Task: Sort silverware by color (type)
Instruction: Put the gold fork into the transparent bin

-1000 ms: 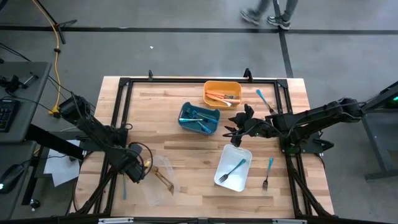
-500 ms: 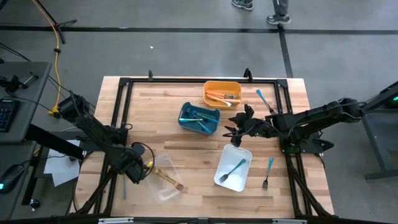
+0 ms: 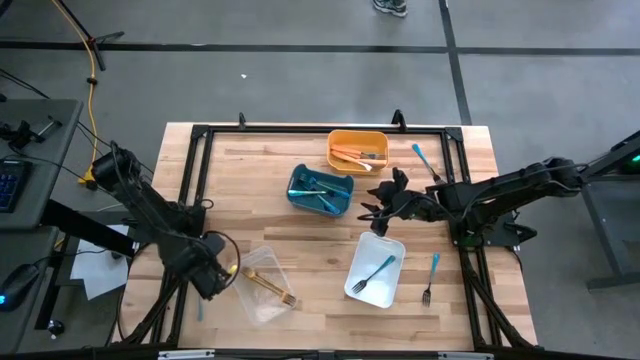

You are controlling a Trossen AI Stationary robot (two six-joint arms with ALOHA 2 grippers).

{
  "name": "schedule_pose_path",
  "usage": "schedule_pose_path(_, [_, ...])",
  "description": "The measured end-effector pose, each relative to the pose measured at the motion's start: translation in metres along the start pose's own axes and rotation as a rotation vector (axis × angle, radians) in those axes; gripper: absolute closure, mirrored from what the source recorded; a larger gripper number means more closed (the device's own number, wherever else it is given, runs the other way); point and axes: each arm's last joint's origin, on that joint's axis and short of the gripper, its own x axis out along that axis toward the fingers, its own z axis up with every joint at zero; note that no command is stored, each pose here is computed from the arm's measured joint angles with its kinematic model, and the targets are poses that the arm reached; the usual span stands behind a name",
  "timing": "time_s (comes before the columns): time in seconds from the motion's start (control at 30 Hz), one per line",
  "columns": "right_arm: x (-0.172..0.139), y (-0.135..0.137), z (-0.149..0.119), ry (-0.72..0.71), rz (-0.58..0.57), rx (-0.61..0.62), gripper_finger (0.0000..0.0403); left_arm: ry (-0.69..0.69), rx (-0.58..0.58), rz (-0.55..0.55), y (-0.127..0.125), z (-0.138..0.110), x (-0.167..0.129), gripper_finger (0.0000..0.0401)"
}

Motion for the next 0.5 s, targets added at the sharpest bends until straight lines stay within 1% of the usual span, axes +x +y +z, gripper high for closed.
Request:
schedule_pose_path(0.07, [0.001,0.0,-0.001,0.006,-0.002,-0.004,0.0219,0.005,-0.012,-0.021,-0.001,-0.003,0.004,0.0241])
schedule_pose_path(0.27, [0.009,0.003,-0.005,0.034,-0.012,-0.019,0.0219,0.063,-0.039,-0.014,0.005,-0.005,0.029,0.0241])
schedule_pose_path(0.4, [0.017,0.007,-0.009,0.055,-0.019,-0.032,0.0219,0.063,-0.047,-0.014,0.007,-0.004,0.034,0.0241])
schedule_pose_path(0.5, [0.022,0.009,-0.012,0.065,-0.023,-0.039,0.0219,0.07,-0.048,-0.042,0.006,-0.004,0.037,0.0241])
